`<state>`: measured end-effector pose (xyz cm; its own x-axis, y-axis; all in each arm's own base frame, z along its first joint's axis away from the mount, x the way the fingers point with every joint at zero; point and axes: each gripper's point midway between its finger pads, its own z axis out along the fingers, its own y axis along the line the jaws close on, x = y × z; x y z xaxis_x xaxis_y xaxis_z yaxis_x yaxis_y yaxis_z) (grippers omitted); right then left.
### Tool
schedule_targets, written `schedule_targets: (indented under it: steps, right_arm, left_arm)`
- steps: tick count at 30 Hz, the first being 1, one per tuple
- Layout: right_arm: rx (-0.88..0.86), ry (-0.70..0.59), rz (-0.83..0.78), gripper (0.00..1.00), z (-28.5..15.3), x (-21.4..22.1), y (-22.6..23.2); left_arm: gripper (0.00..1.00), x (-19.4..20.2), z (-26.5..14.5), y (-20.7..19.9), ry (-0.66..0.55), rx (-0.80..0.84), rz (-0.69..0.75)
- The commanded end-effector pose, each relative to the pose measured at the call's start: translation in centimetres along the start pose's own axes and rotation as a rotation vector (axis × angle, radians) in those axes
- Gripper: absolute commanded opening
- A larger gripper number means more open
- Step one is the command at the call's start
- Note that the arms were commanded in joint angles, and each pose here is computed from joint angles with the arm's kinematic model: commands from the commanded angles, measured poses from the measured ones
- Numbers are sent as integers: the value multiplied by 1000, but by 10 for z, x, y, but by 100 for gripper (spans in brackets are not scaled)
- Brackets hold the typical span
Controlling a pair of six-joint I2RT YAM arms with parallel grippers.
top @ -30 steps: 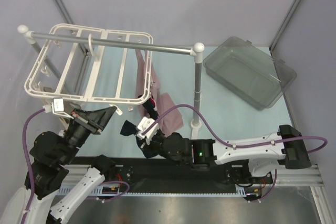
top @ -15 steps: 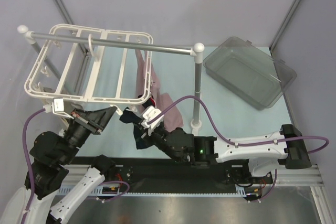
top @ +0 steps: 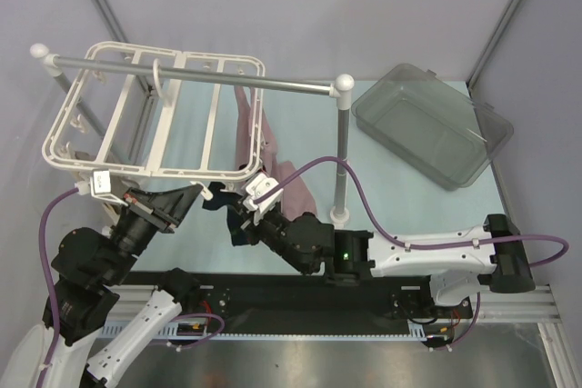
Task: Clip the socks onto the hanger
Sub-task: Clamp the sock onto the hanger.
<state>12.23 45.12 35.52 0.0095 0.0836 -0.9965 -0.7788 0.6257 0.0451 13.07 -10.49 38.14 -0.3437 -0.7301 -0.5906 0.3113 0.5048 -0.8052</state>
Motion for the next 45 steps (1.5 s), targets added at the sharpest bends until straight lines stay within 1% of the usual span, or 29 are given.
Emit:
schedule_targets:
  steps: [1,12,21,26,40,42,43,44,45]
  right_arm:
    - [-4,-64,53,0,7,-27,4]
    - [-40,-55,49,0,13,-22,14]
    - [-54,-102,65,0,11,-37,18]
    - [-58,-101,52,0,18,-38,20]
    - [-69,-123,69,0,18,-46,20]
    - [-68,-120,67,0,19,-45,20]
    - [-65,-122,71,0,20,-45,19]
    - [-68,-121,69,0,20,-44,19]
    - [-66,-120,71,0,21,-44,18]
  left_arm:
    - [0,-8,-7,-19,-14,67,-12]
    - [0,-7,-7,-20,-10,72,-15]
    - [0,-7,-7,-19,-8,70,-17]
    - [0,-5,-6,-19,-2,69,-21]
    - [0,-3,-7,-18,8,64,-28]
    - [11,-2,-7,-17,11,62,-28]
    - [18,-2,-7,-17,11,62,-28]
    - [31,-1,-7,-15,13,54,-26]
    - [37,-2,-9,-15,10,56,-26]
